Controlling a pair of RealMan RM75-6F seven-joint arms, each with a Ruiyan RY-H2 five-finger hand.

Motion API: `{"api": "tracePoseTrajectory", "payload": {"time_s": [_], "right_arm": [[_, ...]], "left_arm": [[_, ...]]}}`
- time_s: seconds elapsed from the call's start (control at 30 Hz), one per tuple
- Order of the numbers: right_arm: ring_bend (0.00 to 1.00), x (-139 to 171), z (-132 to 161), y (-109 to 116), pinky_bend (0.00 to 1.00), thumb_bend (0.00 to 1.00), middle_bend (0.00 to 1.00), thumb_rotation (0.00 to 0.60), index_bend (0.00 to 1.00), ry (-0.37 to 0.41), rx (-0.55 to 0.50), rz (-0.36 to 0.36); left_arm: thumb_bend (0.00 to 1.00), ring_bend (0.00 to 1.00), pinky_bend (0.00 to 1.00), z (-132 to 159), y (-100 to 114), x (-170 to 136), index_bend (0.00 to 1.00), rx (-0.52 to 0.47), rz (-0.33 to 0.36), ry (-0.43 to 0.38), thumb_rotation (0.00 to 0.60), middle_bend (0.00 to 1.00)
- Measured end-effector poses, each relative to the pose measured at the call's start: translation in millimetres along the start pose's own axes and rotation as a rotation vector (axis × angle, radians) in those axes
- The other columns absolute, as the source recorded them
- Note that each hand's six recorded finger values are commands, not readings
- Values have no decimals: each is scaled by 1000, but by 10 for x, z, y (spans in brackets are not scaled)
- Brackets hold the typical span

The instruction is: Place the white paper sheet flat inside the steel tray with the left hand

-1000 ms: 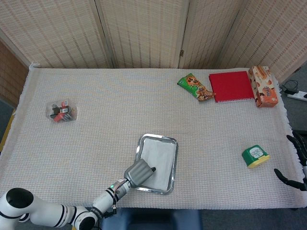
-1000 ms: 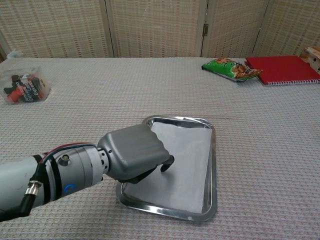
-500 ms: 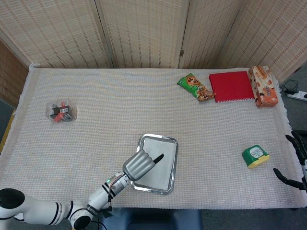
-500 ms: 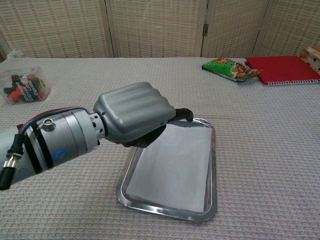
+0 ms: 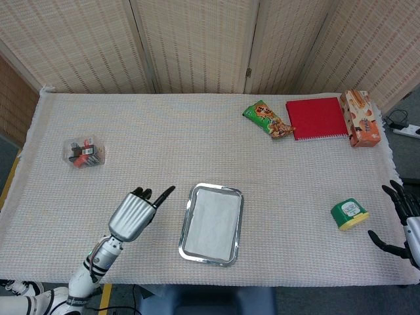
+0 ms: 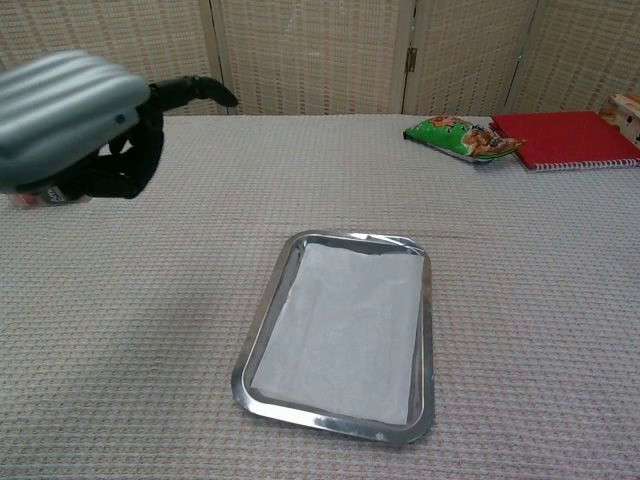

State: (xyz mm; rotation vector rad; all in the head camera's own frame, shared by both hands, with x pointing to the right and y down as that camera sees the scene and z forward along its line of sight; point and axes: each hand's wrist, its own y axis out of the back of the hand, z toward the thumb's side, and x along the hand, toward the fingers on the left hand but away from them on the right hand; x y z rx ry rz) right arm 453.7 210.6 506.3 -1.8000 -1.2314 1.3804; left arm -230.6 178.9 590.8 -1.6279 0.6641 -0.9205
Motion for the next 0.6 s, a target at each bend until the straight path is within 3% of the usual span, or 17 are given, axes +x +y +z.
{"api": "tracePoseTrajectory", "payload": {"time_s": [0.17,0.33,0.5,0.6], "right_arm": [[0,-35,37,-133,0,329,0,600,0,12,35,17],[0,-68,68,-259,0,329,0,600,0,23,73,25],[0,-100,87,-381,0,328,0,600,0,30,110,36],[0,-118,103,-447,0,328,0,600,0,34,123,44]], "left_arm": [[453,111,123,-448,63,-616,135,-99,15,155,600,306],[442,52,44,-824,-1,-1269,111,-180,-49,324,600,234],[423,34,35,-1140,-104,-1705,97,-132,-102,458,600,196],[415,33,35,-1273,-118,-1763,83,-86,-103,493,600,187]]}}
